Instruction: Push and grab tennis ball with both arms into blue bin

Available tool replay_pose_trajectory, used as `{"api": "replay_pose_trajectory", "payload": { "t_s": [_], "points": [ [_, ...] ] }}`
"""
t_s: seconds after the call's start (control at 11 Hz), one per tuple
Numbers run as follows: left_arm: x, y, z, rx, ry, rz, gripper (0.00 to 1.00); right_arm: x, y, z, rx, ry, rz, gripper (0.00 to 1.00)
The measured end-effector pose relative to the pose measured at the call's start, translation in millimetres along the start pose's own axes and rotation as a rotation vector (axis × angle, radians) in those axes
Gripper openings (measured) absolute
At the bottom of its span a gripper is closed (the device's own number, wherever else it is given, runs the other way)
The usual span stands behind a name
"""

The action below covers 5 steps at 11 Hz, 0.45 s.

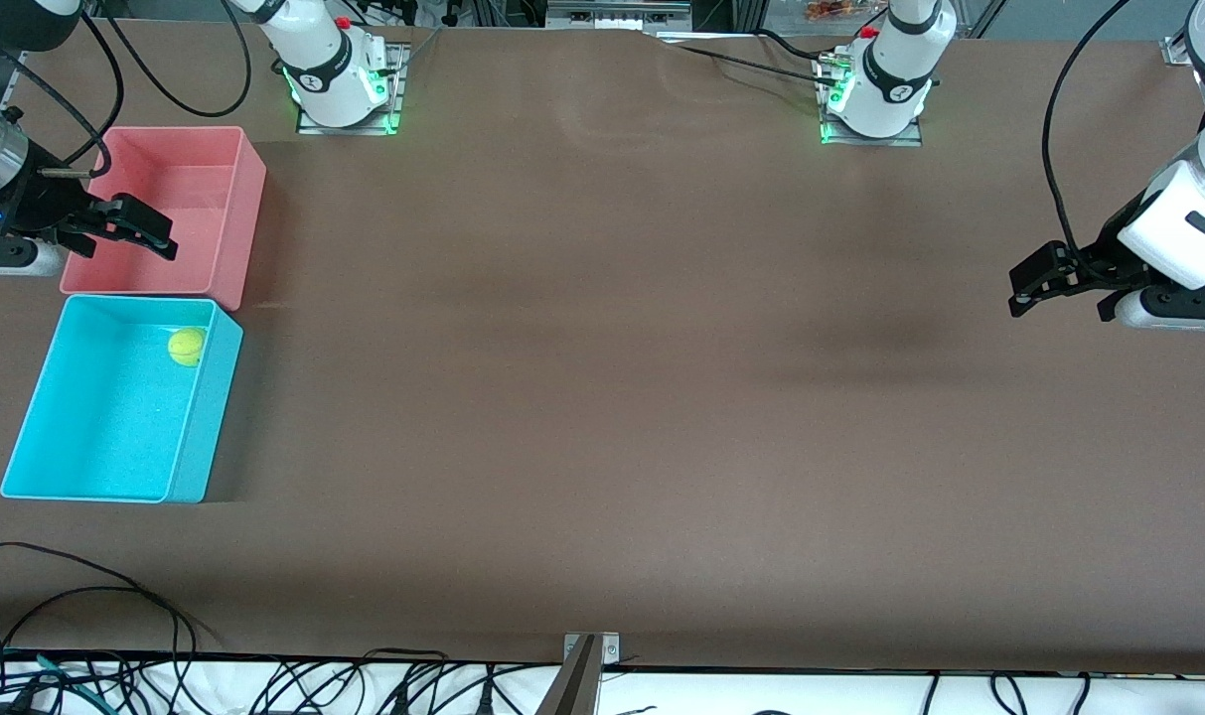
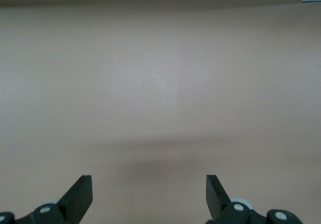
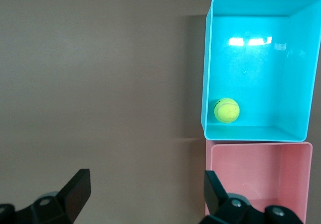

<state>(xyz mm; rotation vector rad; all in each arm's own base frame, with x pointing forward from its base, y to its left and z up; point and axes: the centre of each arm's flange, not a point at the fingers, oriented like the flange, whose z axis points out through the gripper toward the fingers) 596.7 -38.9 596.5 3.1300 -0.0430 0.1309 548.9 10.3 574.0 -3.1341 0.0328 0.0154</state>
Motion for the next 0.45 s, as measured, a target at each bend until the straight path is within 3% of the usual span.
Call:
{"api": "replay_pose_trajectory", "payload": {
  "t_s": [0.45],
  "points": [
    [3, 7, 10, -0.001, -0.017, 0.009, 1.0, -1, 4, -16, 0.034, -0.002, 0.018, 1.0]
  ]
}}
